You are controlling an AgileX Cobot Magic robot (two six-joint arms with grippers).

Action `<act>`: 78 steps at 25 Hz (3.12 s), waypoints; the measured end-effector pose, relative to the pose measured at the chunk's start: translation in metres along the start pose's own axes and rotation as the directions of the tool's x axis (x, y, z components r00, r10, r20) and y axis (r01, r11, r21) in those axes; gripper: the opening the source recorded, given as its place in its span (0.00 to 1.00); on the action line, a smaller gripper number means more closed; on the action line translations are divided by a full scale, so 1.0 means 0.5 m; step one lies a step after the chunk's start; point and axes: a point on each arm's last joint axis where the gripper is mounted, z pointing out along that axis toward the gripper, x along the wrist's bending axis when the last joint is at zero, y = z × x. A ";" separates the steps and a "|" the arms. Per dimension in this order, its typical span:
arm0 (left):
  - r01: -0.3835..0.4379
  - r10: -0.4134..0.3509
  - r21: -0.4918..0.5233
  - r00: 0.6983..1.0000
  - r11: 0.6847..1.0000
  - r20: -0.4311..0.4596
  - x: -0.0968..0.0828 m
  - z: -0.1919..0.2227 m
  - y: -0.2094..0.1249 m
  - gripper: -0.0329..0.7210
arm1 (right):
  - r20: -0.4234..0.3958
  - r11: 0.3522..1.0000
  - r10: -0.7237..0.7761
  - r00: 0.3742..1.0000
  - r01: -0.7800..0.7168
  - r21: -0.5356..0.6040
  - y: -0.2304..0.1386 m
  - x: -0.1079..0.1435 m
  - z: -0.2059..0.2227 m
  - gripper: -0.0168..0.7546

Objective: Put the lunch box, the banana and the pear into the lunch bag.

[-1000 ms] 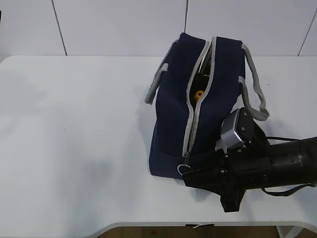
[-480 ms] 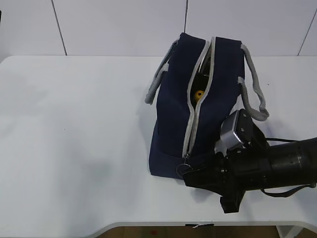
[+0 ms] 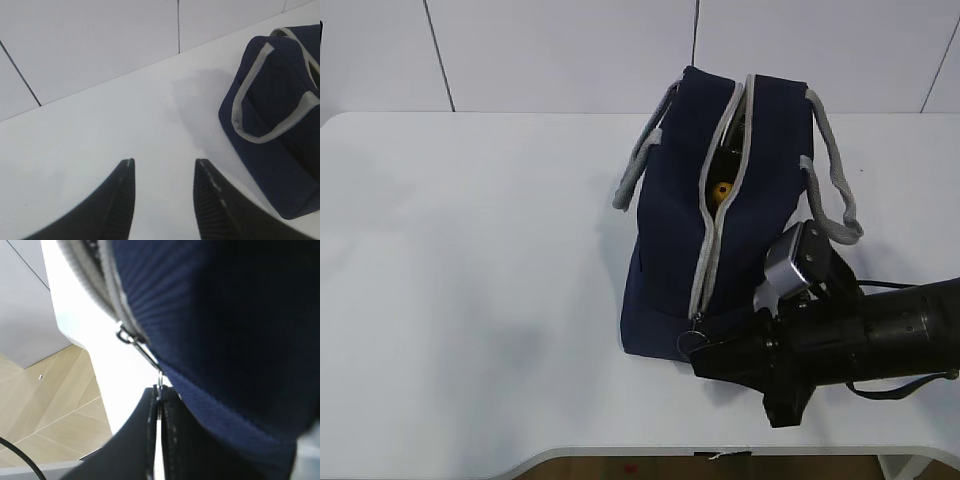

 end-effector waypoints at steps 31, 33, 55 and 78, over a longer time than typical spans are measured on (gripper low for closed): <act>0.000 0.000 -0.001 1.000 1.000 0.000 0.000 0.000 0.000 0.41 | 0.100 0.995 -0.078 0.992 0.083 -0.049 0.103 0.072 -0.102 0.03; 0.000 0.000 -0.001 1.000 1.000 0.000 0.000 0.000 0.000 0.40 | 0.095 0.997 -0.066 0.993 0.070 -0.038 0.100 0.074 -0.102 0.03; 0.008 -0.008 -0.030 1.000 1.000 -0.006 0.001 0.000 0.005 0.40 | 0.104 0.988 0.061 0.993 -0.075 0.137 0.074 0.084 -0.114 0.03; 0.029 -0.030 -0.045 1.000 0.999 0.000 0.000 0.000 0.008 0.40 | 0.122 0.999 -0.020 0.992 0.015 0.043 0.175 0.116 -0.170 0.03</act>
